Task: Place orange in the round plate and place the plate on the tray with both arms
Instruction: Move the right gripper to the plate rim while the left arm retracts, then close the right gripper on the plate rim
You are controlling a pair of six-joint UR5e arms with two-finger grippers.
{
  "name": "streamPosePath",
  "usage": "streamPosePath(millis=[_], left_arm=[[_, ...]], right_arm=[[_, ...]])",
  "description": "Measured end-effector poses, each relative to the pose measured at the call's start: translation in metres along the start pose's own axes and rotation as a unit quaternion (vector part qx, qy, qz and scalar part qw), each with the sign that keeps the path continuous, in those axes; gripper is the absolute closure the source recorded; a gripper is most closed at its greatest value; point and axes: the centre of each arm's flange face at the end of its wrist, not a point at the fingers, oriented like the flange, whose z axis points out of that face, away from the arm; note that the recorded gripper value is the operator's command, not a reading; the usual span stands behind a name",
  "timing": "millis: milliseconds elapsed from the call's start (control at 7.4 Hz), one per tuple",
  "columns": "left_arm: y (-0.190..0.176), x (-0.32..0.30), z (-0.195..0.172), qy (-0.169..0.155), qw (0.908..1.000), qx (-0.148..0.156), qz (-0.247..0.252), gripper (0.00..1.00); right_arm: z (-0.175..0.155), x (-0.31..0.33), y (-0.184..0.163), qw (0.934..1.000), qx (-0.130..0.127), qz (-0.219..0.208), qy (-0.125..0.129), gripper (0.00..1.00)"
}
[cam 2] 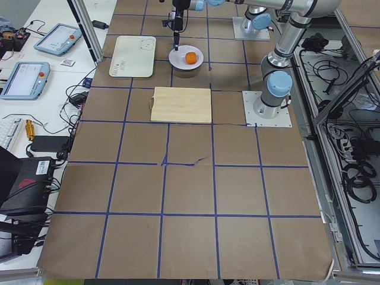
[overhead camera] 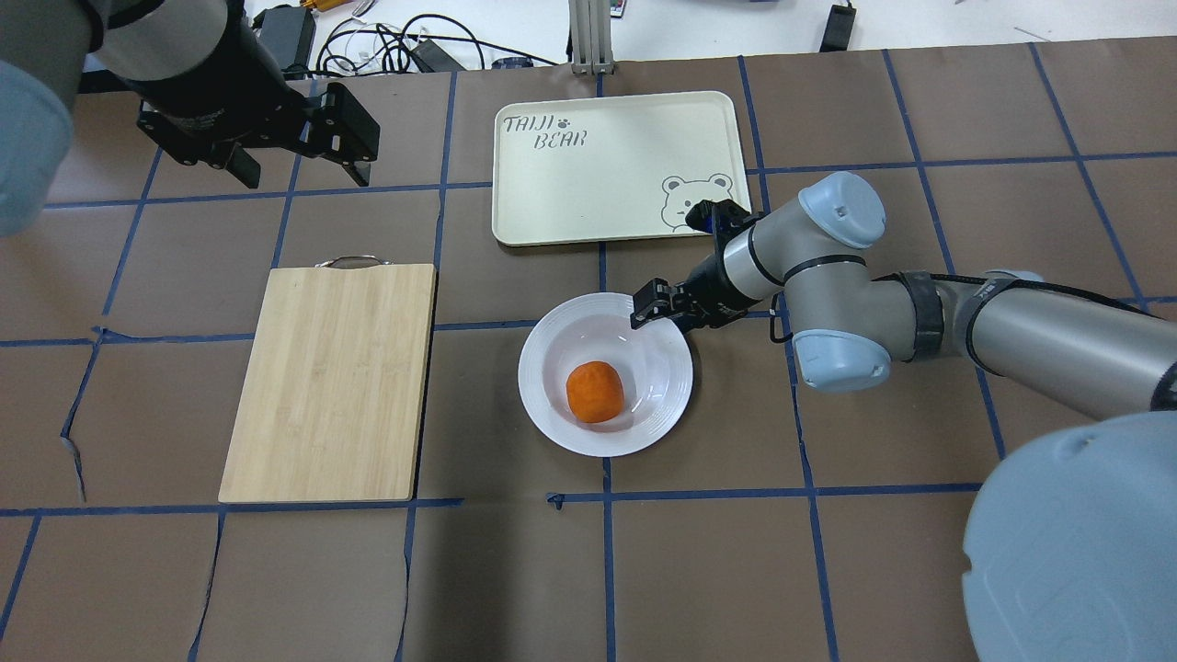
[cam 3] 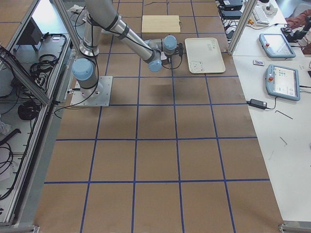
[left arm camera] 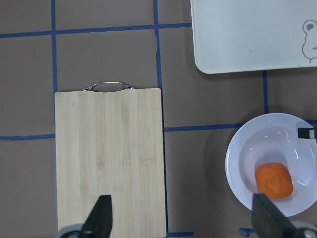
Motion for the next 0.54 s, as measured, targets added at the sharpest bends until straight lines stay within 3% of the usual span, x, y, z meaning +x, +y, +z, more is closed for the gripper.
streamPosePath(millis=[541], left_arm=[[-0.0002, 0.0001, -0.0007, 0.001, 1.0, 0.001, 0.0, 0.0]], right_arm=[[0.0067, 0.0008, 0.0104, 1.0, -0.004, -0.008, 0.0, 0.48]])
